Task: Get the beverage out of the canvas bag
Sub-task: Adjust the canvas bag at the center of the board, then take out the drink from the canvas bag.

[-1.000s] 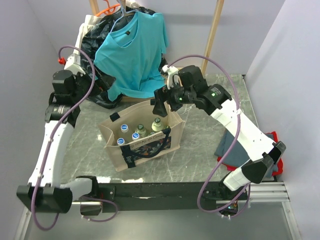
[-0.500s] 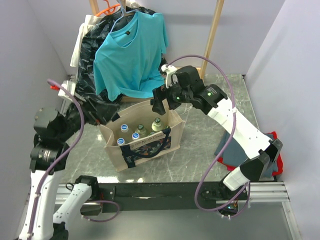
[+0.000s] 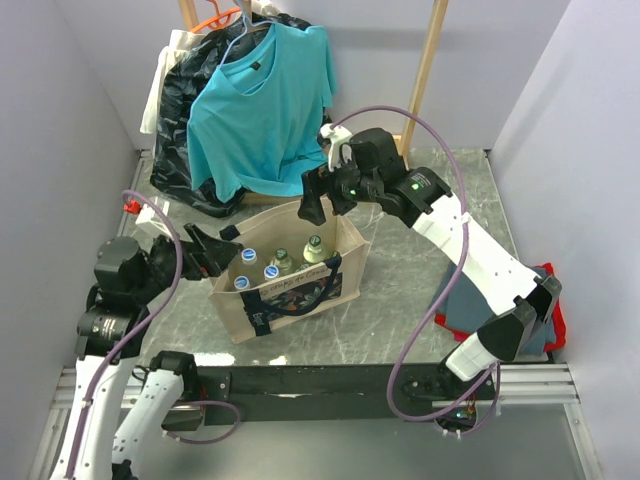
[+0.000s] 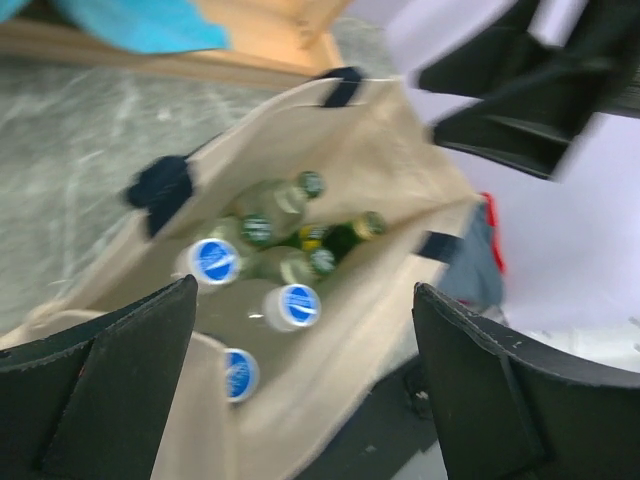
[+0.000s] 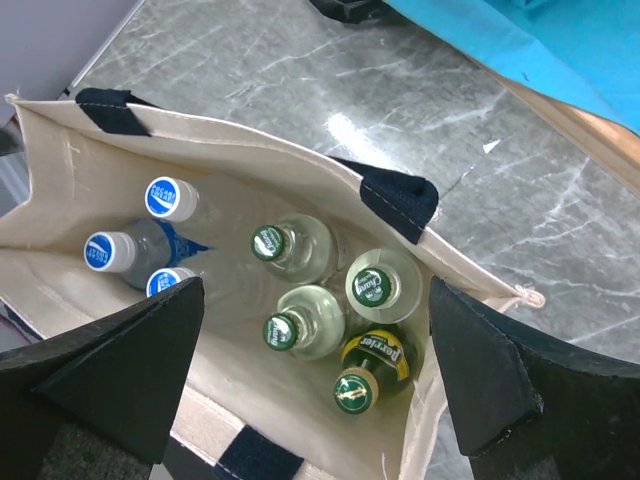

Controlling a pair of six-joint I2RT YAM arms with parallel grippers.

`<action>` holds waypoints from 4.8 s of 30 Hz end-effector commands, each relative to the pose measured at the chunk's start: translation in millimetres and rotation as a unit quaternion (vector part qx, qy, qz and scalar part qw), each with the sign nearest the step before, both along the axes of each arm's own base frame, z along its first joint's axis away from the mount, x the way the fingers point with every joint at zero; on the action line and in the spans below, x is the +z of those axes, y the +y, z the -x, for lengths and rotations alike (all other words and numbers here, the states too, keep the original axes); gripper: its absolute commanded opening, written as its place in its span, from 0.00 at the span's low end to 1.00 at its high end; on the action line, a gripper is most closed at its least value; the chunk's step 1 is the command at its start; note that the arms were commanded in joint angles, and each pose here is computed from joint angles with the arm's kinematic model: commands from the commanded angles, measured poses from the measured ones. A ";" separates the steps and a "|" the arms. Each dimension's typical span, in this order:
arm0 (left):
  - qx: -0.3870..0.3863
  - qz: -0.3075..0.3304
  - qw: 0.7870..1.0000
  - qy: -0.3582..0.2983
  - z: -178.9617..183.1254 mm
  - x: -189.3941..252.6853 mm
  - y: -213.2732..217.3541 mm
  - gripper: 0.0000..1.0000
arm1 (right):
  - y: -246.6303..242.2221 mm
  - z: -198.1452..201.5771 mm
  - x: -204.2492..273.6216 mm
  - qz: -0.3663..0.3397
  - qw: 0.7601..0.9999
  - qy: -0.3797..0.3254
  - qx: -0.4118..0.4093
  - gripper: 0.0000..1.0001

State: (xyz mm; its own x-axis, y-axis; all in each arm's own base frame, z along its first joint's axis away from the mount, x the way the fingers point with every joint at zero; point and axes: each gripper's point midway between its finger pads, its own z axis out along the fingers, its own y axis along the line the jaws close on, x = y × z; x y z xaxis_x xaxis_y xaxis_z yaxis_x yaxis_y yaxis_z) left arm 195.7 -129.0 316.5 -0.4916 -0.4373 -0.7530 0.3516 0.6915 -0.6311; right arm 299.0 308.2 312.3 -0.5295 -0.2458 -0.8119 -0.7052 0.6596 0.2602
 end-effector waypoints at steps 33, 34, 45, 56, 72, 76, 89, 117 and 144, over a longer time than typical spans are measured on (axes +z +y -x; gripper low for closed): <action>-0.127 -0.094 0.986 -0.050 -20.2 38.2 -88.1 0.97 | 15.1 -8.5 -5.9 -0.003 1.000 0.001 0.003 0.99; -0.135 -0.100 0.985 -0.039 -18.0 30.4 -90.0 0.95 | 14.8 -9.4 -6.6 -0.001 1.000 0.000 0.001 0.99; -0.173 -0.148 0.971 0.067 5.7 -61.4 -109.4 0.95 | 11.4 -15.5 -15.8 0.007 1.000 0.000 -0.019 1.00; -0.262 -0.119 0.953 0.099 65.6 -75.6 -139.7 0.93 | 25.8 -11.4 -28.3 0.009 0.999 0.027 0.021 0.98; -0.236 -0.176 0.951 0.089 70.9 -79.7 -131.0 0.84 | 19.1 19.3 -44.7 0.014 0.998 0.049 0.049 0.96; -0.256 -0.154 0.950 0.092 78.5 -73.1 -136.7 0.84 | 15.0 21.9 -56.9 0.036 0.996 0.067 0.044 0.95; -0.341 -0.198 0.905 0.159 103.6 -126.7 -148.3 0.82 | -3.9 21.3 -93.9 0.083 0.993 0.079 -0.005 0.95; -0.303 -0.189 0.923 0.142 95.2 -117.3 -139.2 0.83 | 8.5 12.3 -136.7 0.129 0.987 0.101 -0.005 0.89; -0.282 -0.195 0.930 0.130 87.8 -109.9 -134.6 0.84 | -1.8 5.2 -158.5 0.179 0.977 0.115 -0.032 0.60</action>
